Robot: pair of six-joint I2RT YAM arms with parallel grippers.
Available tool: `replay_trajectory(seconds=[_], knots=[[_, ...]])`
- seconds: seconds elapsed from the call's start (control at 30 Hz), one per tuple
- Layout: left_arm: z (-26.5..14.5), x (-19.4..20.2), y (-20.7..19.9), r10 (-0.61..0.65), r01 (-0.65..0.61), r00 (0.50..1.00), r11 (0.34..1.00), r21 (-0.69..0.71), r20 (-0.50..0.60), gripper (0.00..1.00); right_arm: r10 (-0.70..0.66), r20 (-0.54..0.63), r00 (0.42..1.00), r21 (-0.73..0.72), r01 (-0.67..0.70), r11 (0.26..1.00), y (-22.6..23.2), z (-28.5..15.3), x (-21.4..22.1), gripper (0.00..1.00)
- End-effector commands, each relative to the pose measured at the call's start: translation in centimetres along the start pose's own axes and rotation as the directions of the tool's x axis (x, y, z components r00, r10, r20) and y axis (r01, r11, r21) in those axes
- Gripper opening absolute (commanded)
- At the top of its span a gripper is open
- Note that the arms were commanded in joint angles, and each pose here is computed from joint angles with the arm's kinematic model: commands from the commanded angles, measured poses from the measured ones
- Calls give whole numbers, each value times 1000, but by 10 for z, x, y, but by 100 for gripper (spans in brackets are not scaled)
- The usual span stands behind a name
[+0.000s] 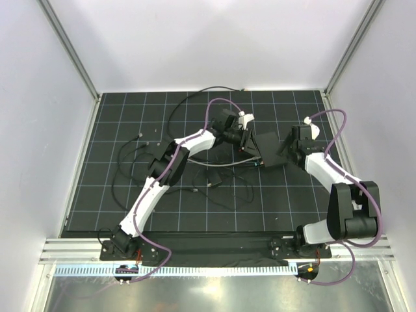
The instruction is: Pull the plug from the switch port
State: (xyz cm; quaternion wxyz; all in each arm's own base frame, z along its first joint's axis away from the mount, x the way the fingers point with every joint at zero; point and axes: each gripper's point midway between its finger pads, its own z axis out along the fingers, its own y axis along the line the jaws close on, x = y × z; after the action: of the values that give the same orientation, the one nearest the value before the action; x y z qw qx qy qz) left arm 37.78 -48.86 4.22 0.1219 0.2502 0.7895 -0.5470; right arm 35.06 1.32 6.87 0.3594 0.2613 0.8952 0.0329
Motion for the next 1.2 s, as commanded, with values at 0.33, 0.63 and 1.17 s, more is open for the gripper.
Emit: replay_trajectory(seconds=[0.33, 0.63, 1.17], knots=[[26, 14, 20, -165, 165, 986, 985, -45, 4, 43, 31, 4, 1000, -153, -30, 988, 44, 41, -11, 51], [27, 25, 30, -172, 170, 985, 983, -72, -24, 34, 29, -11, 1000, -118, -30, 993, 35, 57, 3, 50], [27, 38, 35, -146, 141, 987, 988, -69, -72, 25, 26, -30, 999, -92, -29, 995, 30, 65, 10, 50]])
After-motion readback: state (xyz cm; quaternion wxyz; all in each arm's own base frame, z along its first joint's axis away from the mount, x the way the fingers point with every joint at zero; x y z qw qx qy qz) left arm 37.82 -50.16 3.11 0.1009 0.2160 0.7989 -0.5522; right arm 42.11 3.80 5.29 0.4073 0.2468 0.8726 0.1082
